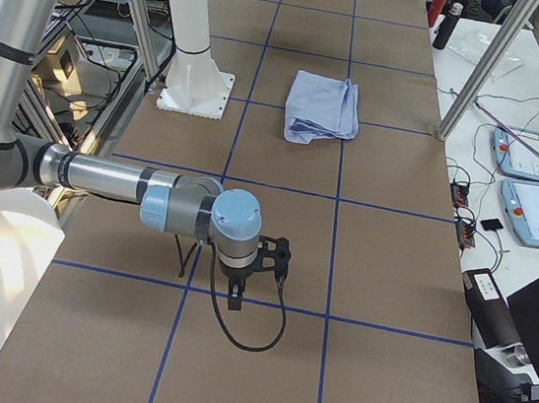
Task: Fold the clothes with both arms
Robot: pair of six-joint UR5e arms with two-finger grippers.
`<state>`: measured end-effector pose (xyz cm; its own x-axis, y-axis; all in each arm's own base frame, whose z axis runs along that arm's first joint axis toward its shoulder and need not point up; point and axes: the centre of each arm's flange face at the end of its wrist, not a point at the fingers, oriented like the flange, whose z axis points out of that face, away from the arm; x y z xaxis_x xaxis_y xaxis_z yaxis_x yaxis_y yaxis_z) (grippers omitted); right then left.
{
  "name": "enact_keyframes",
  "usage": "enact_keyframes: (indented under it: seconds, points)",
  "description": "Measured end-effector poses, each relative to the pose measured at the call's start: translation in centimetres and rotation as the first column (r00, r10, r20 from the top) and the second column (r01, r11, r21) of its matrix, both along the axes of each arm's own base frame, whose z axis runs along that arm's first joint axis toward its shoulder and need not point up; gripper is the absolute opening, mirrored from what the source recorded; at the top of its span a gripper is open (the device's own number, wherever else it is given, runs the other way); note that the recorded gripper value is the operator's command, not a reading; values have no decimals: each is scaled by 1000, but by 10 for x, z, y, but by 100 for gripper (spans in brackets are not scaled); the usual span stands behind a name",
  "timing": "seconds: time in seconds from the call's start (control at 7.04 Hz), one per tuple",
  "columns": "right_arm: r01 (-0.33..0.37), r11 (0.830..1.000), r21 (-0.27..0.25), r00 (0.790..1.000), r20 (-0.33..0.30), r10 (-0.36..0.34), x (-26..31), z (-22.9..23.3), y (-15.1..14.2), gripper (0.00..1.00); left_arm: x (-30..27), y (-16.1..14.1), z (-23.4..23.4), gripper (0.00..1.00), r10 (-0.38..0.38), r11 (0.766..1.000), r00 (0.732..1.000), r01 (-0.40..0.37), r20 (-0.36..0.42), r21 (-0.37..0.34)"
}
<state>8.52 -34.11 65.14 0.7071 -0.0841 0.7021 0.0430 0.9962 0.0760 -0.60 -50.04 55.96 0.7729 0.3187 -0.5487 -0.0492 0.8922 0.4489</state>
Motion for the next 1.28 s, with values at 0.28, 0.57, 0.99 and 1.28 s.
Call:
enact_keyframes:
  seconds: [0.28,0.57,0.99,1.28]
  points:
    - [-13,999,32,999,39,12,-1,-21,-3,100,-35,19,21,100,-35,989,998,26,-55,-147]
    - [-2,999,44,1000,10,2,-4,-29,-8,100,-41,40,41,100,-22,966,998,5,-62,-258]
    - [16,999,43,1000,-19,-15,-9,-28,-9,100,-41,62,29,100,-25,932,996,-7,-85,-361]
    - [24,999,44,1000,-20,-23,-9,-25,-7,100,-38,66,31,100,-25,925,992,-24,-124,-379]
